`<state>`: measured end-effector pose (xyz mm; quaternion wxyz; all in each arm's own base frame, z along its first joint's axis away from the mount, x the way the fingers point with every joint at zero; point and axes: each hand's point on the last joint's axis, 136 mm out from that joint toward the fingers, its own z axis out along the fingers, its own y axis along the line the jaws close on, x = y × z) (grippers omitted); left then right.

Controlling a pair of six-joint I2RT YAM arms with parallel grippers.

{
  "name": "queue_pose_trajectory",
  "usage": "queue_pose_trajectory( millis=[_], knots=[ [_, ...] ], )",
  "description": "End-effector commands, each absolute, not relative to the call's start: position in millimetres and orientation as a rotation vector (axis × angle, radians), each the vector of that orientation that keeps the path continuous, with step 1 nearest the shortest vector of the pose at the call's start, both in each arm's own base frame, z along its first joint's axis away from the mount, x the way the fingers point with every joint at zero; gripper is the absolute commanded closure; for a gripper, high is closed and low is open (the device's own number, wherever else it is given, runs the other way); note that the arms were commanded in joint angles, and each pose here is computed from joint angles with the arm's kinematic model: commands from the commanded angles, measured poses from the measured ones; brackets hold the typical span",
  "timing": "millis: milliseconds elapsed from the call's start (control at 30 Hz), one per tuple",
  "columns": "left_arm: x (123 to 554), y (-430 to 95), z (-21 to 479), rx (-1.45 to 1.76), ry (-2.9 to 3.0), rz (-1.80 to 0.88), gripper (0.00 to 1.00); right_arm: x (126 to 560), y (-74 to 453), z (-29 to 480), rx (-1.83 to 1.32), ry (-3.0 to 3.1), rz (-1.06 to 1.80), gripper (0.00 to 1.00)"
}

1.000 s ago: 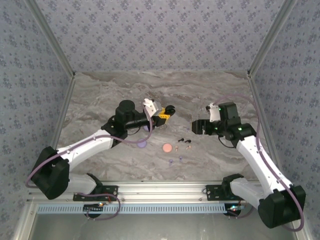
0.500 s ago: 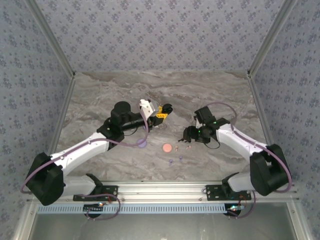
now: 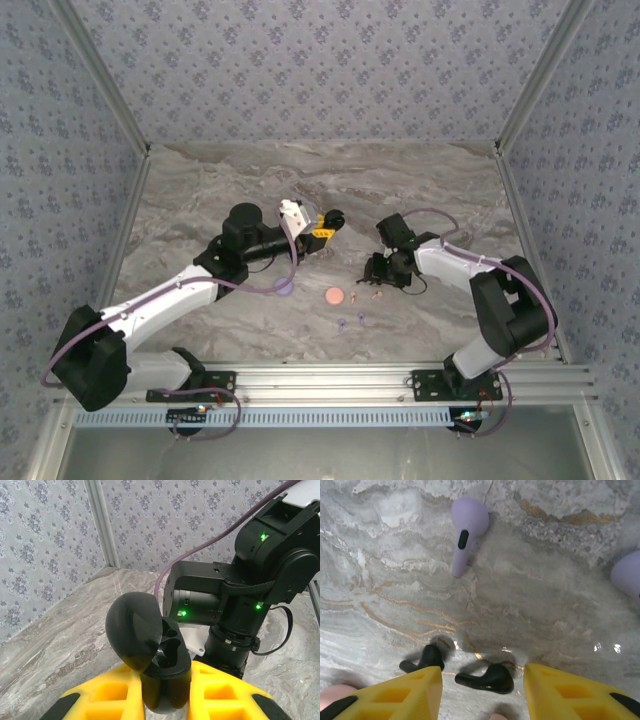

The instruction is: Insert the wireless bluetooth earbuds into the charging case

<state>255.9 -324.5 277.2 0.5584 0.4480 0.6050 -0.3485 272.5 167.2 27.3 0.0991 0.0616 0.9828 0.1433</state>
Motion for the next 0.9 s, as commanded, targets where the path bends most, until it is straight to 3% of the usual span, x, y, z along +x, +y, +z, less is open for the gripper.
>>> queue_pose_trajectory(
  millis=[0,867],
  knots=[
    [250,-324,292,1.064,1.373,-0.811,1.00,280,169,28,0.205,2.893,0.402,0.54],
    [250,-322,286,1.073,1.397,-0.804,1.00,263,161,15,0.170,2.972,0.261,0.66]
  ],
)
